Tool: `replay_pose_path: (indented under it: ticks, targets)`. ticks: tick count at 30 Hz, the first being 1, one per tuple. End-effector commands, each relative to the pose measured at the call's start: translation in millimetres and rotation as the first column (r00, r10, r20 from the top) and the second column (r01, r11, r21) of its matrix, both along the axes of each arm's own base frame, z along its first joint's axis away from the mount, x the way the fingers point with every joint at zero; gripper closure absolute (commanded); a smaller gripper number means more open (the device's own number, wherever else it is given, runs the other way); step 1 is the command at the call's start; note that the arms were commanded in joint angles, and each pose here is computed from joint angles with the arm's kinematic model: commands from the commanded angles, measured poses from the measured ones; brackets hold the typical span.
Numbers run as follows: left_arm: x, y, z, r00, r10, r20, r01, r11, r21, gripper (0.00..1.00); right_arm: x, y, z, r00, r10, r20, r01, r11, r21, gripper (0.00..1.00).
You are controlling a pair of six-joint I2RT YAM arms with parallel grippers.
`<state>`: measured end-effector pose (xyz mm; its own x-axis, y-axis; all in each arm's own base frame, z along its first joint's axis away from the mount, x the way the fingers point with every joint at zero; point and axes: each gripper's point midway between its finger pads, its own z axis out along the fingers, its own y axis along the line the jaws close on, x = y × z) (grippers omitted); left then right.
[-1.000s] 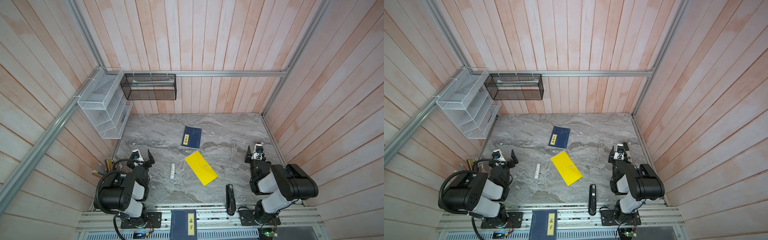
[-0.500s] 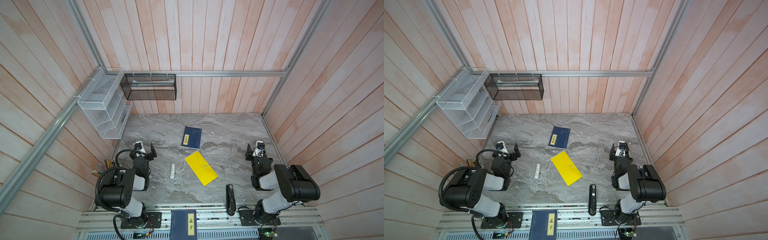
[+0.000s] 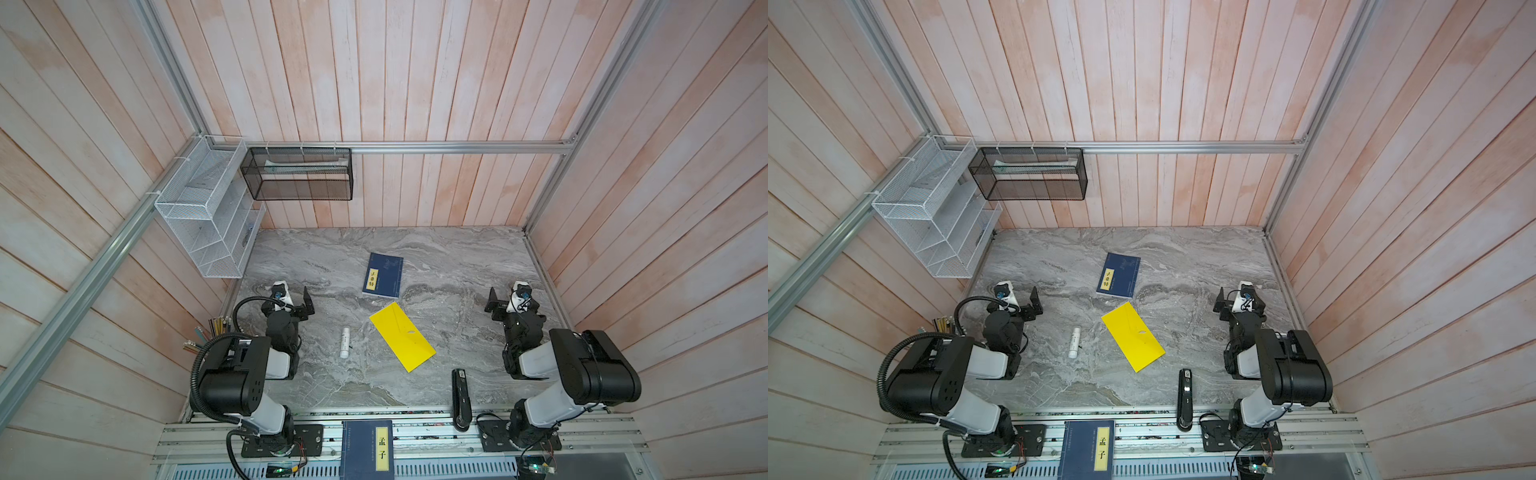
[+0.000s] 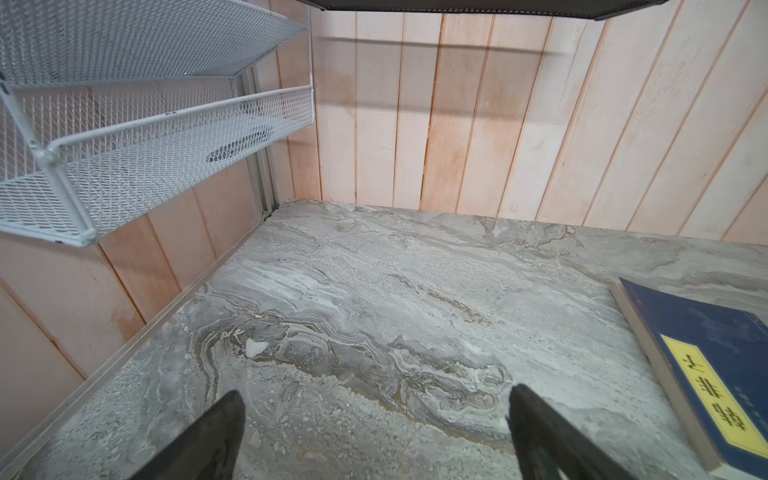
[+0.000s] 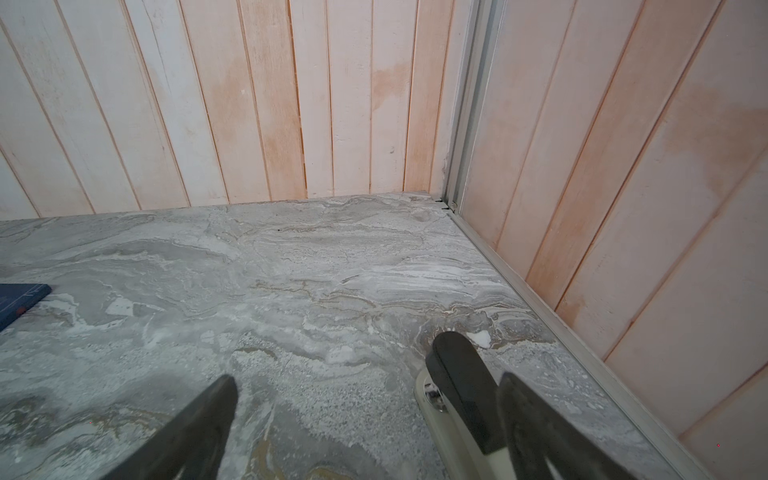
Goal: Place the letter into the envelope and seal it
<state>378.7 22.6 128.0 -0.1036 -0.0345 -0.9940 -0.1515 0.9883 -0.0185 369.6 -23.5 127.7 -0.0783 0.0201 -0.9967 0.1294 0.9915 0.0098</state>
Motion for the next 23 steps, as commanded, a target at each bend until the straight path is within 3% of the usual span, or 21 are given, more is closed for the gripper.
replay_pose_path:
  ticks: [1,23]
  targets:
    - [4.7,-3.2,4.2,1.000,-0.020,0.011,0.020,1.000,0.016,0.00,1.4,-1.1,4.9,1.000,-0.003,0.014,0.003,1.000,0.011,0.02]
    - [5.9,-3.9,4.1,1.000,-0.024,0.008,0.024,1.000,0.014,0.00,1.5,-1.0,5.1,1.000,-0.004,0.014,0.003,1.000,0.011,0.02]
